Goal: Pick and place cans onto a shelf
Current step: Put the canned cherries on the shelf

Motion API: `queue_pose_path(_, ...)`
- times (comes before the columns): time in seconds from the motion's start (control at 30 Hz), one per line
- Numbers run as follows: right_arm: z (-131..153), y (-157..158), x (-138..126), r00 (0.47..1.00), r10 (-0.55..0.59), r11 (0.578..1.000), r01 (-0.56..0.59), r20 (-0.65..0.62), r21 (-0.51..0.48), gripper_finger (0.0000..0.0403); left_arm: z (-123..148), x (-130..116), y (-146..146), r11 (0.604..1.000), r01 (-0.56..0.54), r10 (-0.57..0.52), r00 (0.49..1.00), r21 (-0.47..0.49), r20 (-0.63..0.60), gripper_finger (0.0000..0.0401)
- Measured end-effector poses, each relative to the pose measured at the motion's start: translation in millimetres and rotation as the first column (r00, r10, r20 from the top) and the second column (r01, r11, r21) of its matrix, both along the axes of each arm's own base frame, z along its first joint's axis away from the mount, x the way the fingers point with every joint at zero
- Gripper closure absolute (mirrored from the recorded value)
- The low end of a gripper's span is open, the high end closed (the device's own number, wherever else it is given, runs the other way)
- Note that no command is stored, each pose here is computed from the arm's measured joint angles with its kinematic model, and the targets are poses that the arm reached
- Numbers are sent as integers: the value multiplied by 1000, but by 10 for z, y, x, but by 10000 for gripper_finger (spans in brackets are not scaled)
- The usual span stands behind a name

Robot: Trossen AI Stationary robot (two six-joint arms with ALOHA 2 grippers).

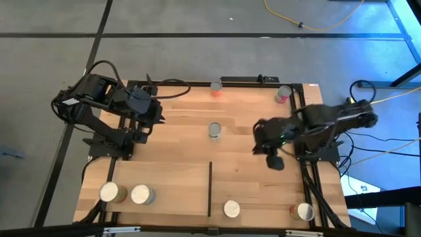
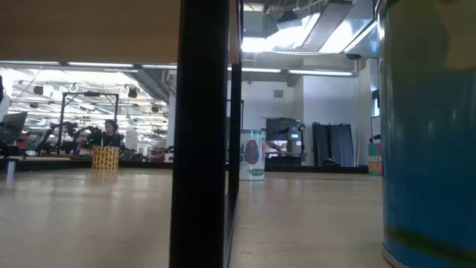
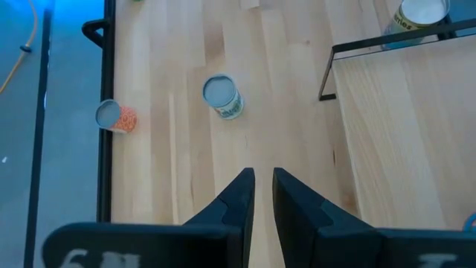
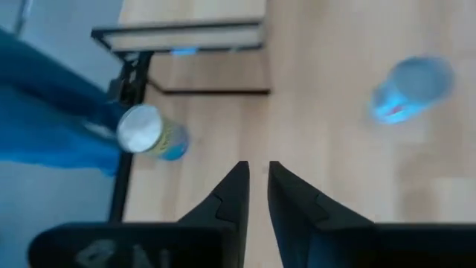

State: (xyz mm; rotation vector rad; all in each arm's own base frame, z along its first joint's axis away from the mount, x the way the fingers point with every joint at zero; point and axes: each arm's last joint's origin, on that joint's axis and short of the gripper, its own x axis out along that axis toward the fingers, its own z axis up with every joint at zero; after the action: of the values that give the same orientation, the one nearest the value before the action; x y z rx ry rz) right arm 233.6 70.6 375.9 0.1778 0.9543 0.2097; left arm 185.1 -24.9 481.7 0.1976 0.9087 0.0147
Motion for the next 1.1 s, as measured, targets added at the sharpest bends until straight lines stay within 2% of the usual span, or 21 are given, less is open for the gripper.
queue_pose_path(0.17,-444,194,223,998,69,995,-70,10,77,350,0,0,0,1000,-1,1,1000,-1,0,359)
queue_pose_path(0.3,-631,367,398,992,102,989,-109,73,98,350,0,0,1,1000,-2,2,1000,0,0,359)
queue_pose_path(0.47,-859,607,532,994,111,986,-112,16,127,350,0,1,3,1000,-13,13,1000,5,2,359)
queue_pose_path(0.63,-1068,807,604,993,107,984,-98,-53,151,350,1,0,6,1000,-19,19,1000,13,3,359)
queue_pose_path(0.87,-1234,1001,706,992,122,978,-113,-40,173,350,0,1,6,1000,-19,19,1000,14,3,359)
queue_pose_path(1.1,-1451,1117,751,990,96,986,-81,-99,146,350,1,0,6,1000,-18,18,1000,14,4,359)
